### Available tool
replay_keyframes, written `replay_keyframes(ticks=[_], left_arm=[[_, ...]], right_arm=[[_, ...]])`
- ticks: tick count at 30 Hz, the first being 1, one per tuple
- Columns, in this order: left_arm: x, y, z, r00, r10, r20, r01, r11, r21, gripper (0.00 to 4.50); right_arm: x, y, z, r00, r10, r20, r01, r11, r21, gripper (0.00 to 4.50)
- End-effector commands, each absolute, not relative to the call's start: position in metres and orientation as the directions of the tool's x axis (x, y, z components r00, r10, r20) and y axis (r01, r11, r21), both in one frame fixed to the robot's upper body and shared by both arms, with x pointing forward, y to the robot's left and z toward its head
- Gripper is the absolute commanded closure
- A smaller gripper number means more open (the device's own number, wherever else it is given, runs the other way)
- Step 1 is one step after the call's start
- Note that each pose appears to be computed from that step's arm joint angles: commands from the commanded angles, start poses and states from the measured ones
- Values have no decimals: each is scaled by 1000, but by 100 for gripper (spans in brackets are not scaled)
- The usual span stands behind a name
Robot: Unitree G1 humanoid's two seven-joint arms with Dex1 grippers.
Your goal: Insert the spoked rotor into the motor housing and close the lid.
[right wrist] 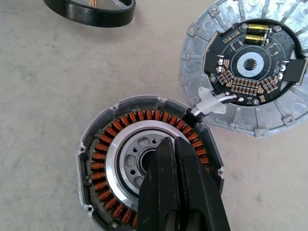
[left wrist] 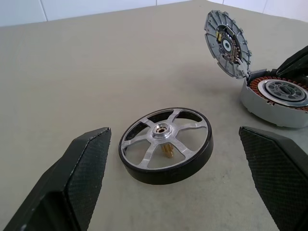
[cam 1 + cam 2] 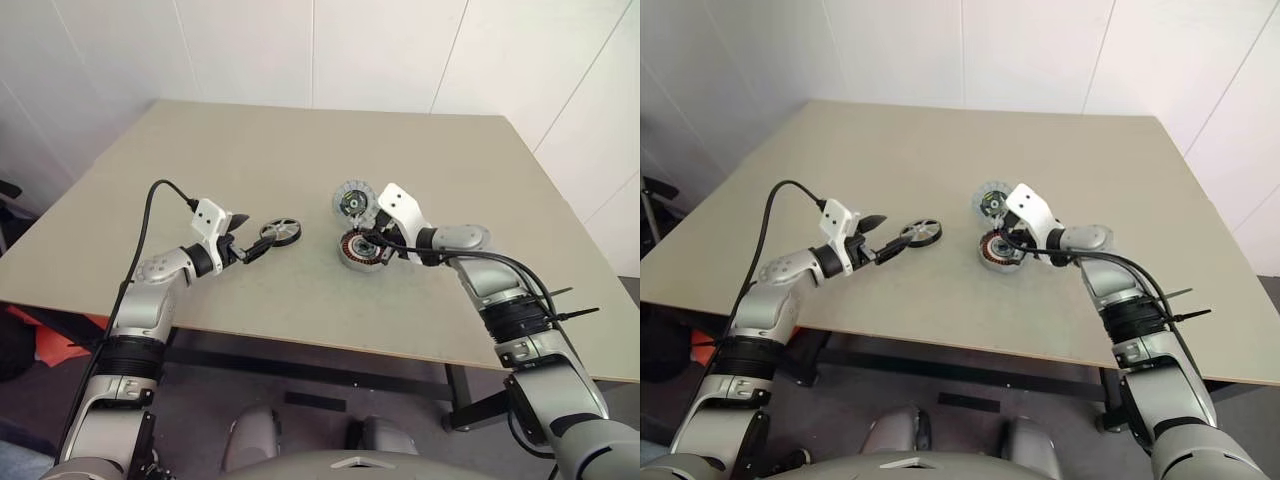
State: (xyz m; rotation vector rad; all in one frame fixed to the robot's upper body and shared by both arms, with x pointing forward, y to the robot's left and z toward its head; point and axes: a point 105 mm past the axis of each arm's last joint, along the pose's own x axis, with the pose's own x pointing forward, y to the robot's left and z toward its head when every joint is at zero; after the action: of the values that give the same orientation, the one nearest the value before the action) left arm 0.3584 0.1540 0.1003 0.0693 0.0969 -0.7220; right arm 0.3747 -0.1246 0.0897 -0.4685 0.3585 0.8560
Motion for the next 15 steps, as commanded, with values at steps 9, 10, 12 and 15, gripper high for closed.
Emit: replay_keyframes(ticks=[9, 10, 12, 15], left_arm=[[360, 157, 117, 755, -653, -69, 656, 751, 76, 0], [360, 156, 118, 755, -653, -64, 656, 751, 71, 0], [361, 156, 119, 762, -646, -50, 648, 760, 57, 0], [362, 155, 119, 764, -643, -51, 645, 763, 49, 0]], right_arm=[[375, -131, 87, 623, 631, -462, -772, 591, -233, 448], [377, -131, 92, 630, 631, -452, -768, 592, -244, 448], [379, -131, 104, 644, 635, -425, -760, 593, -265, 448], [381, -129, 123, 657, 647, -386, -753, 591, -290, 448]])
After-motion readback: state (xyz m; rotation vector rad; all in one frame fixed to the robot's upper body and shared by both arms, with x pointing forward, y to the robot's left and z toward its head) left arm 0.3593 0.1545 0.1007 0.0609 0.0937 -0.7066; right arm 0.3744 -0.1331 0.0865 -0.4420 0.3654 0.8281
